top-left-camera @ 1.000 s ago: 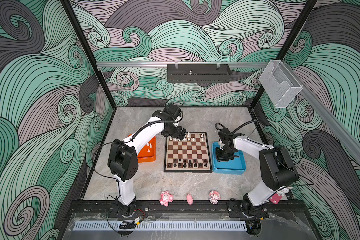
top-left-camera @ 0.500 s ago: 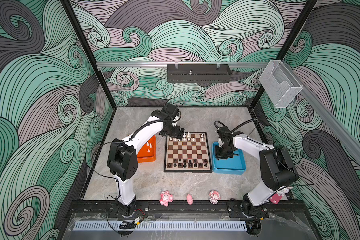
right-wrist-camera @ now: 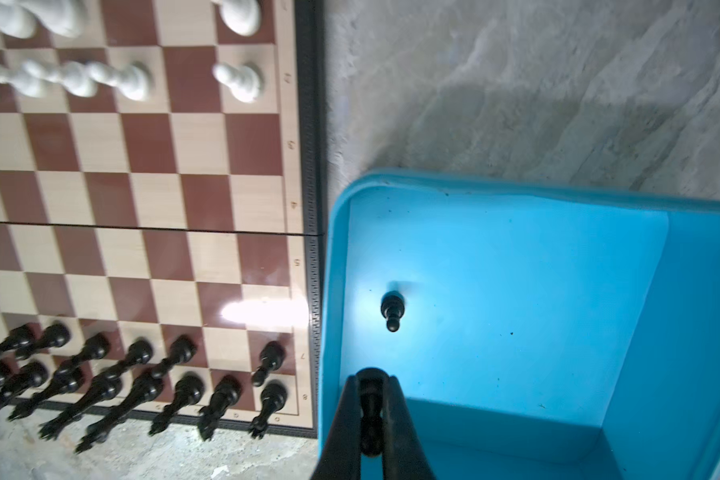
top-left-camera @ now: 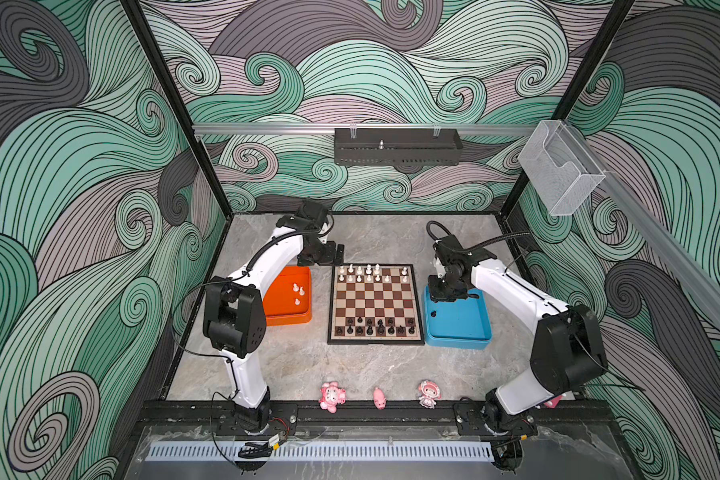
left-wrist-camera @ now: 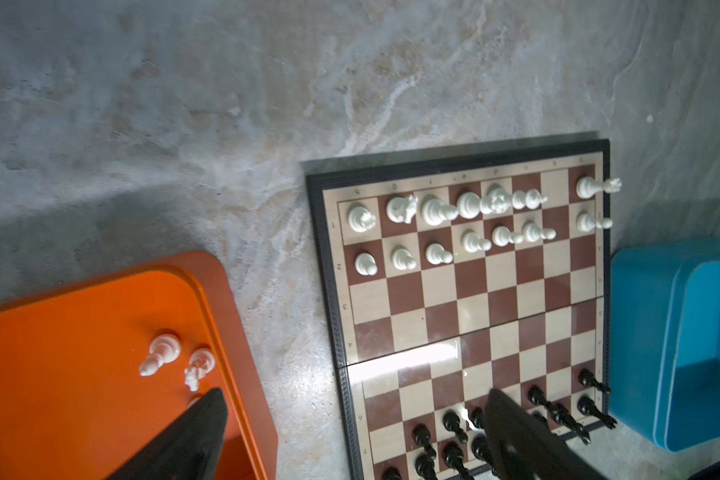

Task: Set up the chess pieces on the board
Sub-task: 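Carry the black pawn over the board while left gripper returns over orange bin, then lower the black pawn into the black pawn row and release it, then raise right gripper back to the blue bin while left gripper moves over the board, then lower right gripper into the blue bin and grasp the last black pawn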

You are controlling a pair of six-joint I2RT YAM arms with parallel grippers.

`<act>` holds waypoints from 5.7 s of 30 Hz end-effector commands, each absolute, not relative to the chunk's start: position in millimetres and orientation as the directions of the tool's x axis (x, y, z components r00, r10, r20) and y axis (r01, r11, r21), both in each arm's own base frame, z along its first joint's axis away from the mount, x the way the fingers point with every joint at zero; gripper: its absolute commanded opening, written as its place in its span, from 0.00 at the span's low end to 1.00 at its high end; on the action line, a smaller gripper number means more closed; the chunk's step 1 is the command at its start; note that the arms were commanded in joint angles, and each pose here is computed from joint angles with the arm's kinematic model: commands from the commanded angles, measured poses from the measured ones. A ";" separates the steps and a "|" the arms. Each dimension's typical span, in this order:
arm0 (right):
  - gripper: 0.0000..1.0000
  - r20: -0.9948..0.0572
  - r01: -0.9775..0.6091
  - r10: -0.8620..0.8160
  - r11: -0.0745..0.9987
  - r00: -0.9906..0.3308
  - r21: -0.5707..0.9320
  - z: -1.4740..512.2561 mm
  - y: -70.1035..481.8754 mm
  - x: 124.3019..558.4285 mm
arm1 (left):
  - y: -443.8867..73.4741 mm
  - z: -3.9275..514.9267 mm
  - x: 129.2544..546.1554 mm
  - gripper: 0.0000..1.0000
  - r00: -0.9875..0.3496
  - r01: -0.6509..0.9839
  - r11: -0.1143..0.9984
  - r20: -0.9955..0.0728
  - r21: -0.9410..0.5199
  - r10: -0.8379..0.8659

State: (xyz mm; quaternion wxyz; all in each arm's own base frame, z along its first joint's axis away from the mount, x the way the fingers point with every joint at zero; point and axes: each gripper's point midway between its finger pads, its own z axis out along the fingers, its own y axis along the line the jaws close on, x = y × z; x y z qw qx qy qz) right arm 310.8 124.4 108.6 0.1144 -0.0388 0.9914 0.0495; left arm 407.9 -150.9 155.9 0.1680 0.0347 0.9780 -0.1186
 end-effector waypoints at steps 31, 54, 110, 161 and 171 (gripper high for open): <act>0.08 -0.114 -0.277 -0.266 0.956 -0.957 0.095 57.6 232.5 266.6 | -43.8 179.2 452.8 0.99 -0.880 -0.142 0.943 -0.397 -0.300 -0.259; 0.09 -0.075 -0.252 -0.247 0.966 -0.966 0.060 33.1 224.5 261.8 | -40.1 175.2 452.1 0.99 -0.881 -0.153 0.941 -0.389 -0.302 -0.268; 0.78 -0.289 -0.062 -0.008 0.982 -0.957 0.178 130.9 176.4 318.5 | -31.1 183.0 448.4 0.99 -0.870 -0.162 0.954 -0.419 -0.254 -0.259; 0.32 -0.048 0.119 0.125 0.986 -0.991 0.117 16.8 101.6 292.7 | -251.7 173.0 375.5 0.99 -0.871 0.368 0.896 -0.428 -0.247 0.240; 0.23 -0.045 0.111 0.118 0.986 -0.992 0.123 14.6 105.0 294.8 | -251.3 173.0 375.8 0.99 -0.871 0.368 0.898 -0.428 -0.244 0.241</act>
